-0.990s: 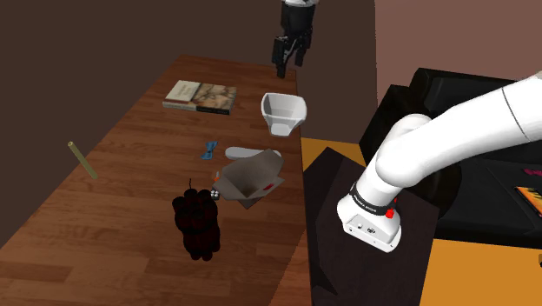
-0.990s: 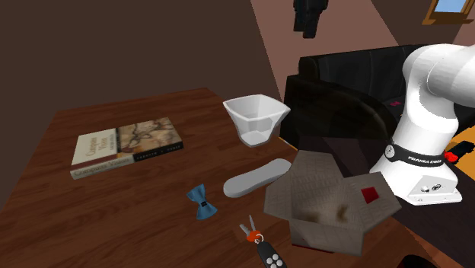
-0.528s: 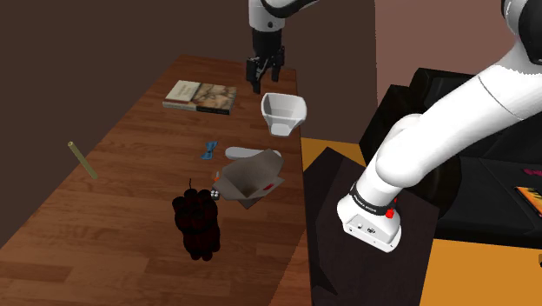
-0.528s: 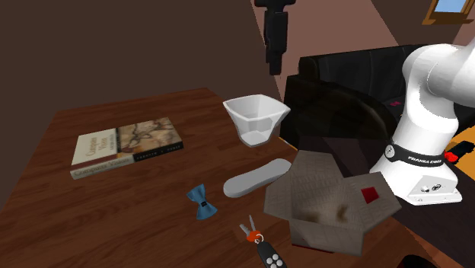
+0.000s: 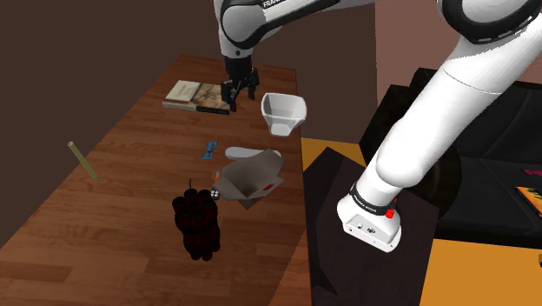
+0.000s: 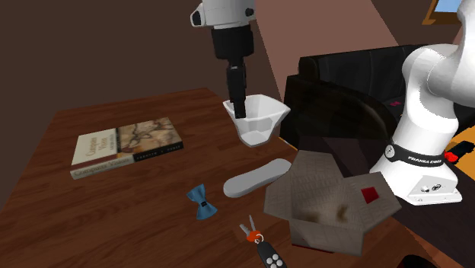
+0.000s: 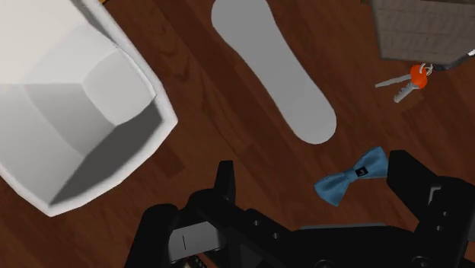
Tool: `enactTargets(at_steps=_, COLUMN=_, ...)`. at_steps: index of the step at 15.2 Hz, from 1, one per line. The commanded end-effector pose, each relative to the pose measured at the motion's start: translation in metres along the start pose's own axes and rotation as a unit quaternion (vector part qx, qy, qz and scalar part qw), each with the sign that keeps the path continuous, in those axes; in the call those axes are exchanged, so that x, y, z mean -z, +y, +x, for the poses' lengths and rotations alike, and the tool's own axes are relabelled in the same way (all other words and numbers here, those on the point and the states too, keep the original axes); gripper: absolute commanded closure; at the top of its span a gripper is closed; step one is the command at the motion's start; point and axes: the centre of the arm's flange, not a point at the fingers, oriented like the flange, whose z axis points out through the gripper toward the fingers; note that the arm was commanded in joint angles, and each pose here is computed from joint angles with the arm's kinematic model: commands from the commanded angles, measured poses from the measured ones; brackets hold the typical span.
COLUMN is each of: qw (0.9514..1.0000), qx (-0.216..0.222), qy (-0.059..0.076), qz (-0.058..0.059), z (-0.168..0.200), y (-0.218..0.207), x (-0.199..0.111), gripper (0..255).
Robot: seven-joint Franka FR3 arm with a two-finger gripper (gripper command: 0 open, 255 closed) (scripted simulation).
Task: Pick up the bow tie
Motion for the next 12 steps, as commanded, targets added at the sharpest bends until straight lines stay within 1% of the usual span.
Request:
enactTargets(at_steps=1, qw=1.0, qx=0.001, qy=-0.006, qz=0.003, z=0.018, y=-0.007, x=-0.017, gripper=0)
enactTargets(at_steps=12, qw=0.9989, qx=0.008, qy=-0.043, qz=0.014, z=0.123, y=-0.047, x=-0.119, gripper=0)
